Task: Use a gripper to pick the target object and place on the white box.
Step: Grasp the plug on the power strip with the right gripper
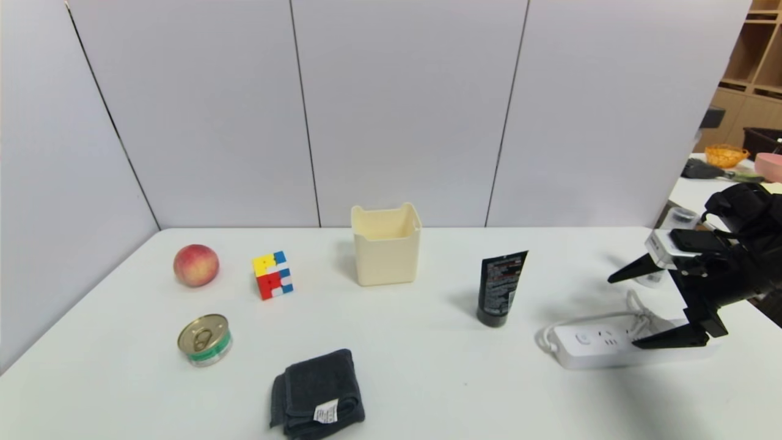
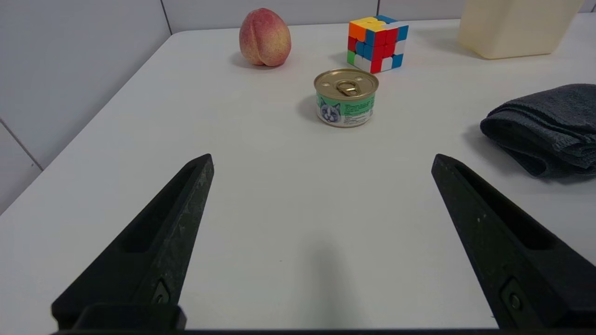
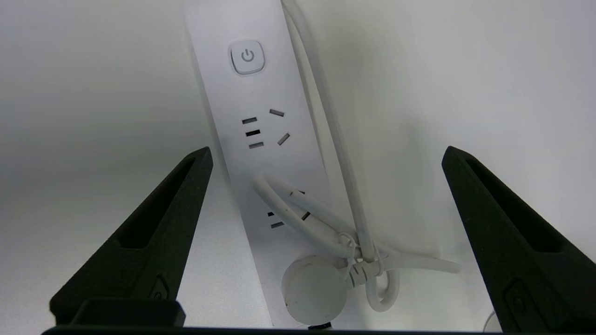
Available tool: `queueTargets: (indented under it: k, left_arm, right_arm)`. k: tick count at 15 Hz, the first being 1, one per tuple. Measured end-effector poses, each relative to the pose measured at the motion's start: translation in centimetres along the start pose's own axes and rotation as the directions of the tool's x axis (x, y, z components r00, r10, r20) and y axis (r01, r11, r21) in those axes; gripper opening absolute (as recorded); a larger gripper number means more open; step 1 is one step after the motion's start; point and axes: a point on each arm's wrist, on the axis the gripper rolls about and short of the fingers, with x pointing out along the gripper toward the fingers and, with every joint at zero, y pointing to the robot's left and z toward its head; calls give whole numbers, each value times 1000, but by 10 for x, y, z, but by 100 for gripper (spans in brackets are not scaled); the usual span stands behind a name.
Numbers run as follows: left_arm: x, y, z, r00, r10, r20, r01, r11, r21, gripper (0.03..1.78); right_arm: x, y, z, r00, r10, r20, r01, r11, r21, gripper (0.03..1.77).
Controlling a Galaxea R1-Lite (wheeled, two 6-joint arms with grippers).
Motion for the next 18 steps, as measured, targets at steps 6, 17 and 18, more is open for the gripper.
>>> queueTargets:
  k: [6,17,18]
  left_arm:
    - [0,0,0,1000,0,0,0,1000,0,169]
    - [0,0,0,1000,0,0,0,1000,0,169]
    - [0,0,0,1000,0,0,0,1000,0,169]
  right_arm:
    - [11,-3,-6,999,35,-20,-35,999,-16,171]
    - [29,-7,-26,992,95,-86,-93,995,33,171]
    - [30,-8,-27,991,96,-88,-94,995,33,171]
